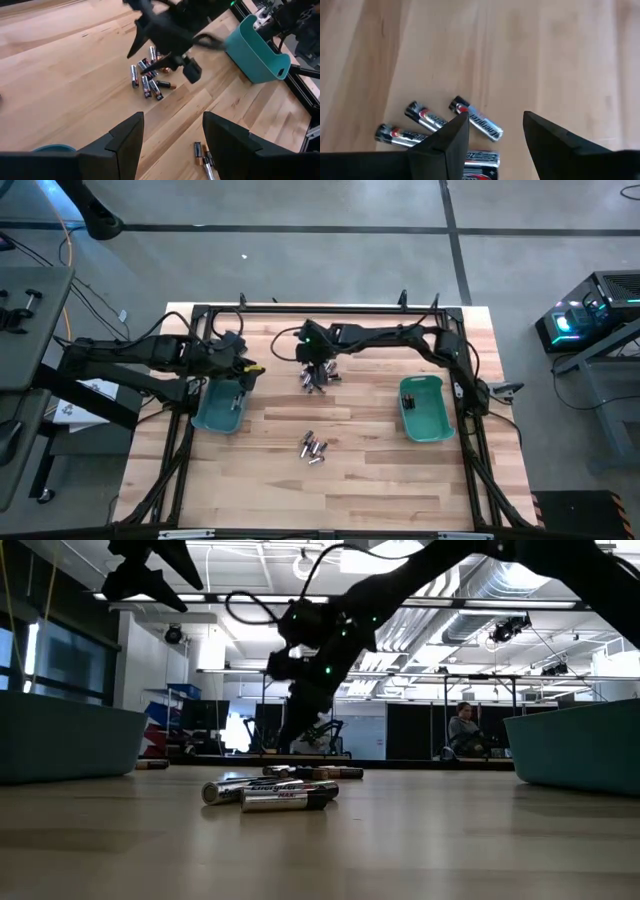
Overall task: Sort batteries
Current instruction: Put the silver battery into the blue bin
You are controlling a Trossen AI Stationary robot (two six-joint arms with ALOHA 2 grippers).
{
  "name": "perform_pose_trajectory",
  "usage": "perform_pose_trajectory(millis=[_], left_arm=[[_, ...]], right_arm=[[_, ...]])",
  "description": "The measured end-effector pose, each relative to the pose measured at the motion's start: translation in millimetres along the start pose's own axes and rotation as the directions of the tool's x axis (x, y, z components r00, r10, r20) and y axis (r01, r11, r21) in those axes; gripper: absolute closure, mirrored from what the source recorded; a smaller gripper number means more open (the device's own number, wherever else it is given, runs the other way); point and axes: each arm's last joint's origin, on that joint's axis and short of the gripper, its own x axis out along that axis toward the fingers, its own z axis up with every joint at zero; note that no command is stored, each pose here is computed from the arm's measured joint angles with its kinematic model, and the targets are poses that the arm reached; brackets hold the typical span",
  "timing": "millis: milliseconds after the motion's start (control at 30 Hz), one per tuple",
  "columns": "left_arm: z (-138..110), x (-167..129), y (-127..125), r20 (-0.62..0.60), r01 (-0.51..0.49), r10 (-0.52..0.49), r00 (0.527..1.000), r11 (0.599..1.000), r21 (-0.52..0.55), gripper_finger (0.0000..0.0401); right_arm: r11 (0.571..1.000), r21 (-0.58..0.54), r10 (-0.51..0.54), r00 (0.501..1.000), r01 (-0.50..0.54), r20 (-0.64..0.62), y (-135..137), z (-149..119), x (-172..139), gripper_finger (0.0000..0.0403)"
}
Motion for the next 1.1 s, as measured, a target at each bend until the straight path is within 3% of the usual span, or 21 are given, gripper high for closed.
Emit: perform_pose_trajectory(millis=[367,800,933,1100], left_arm=[[0,0,0,0.000,0.000,0.000,1.000,1.000,-0.001,0.0204],[0,0,0,0.000,0.000,0.000,1.000,1.000,-0.001,0.0204],[0,0,0,0.000,0.001,-0.001,1.000,1.000,-0.001,0.0204],[0,0,0,0.000,0.002,-0.002,1.000,1.000,0.000,0.0204]], right_arm=[[1.000,-0.027,0.010,1.000,-0.010,-0.030,1,-8,13,0.0225],[0.999,-0.028,0.036,0.999,-0.036,0.006,1,-8,17,0.0314],[0.999,0.027,0.038,0.999,-0.037,-0.023,5,-12,27,0.0310],[0.997,0.066,0.044,0.998,-0.042,-0.038,11,-13,32,0.0278]])
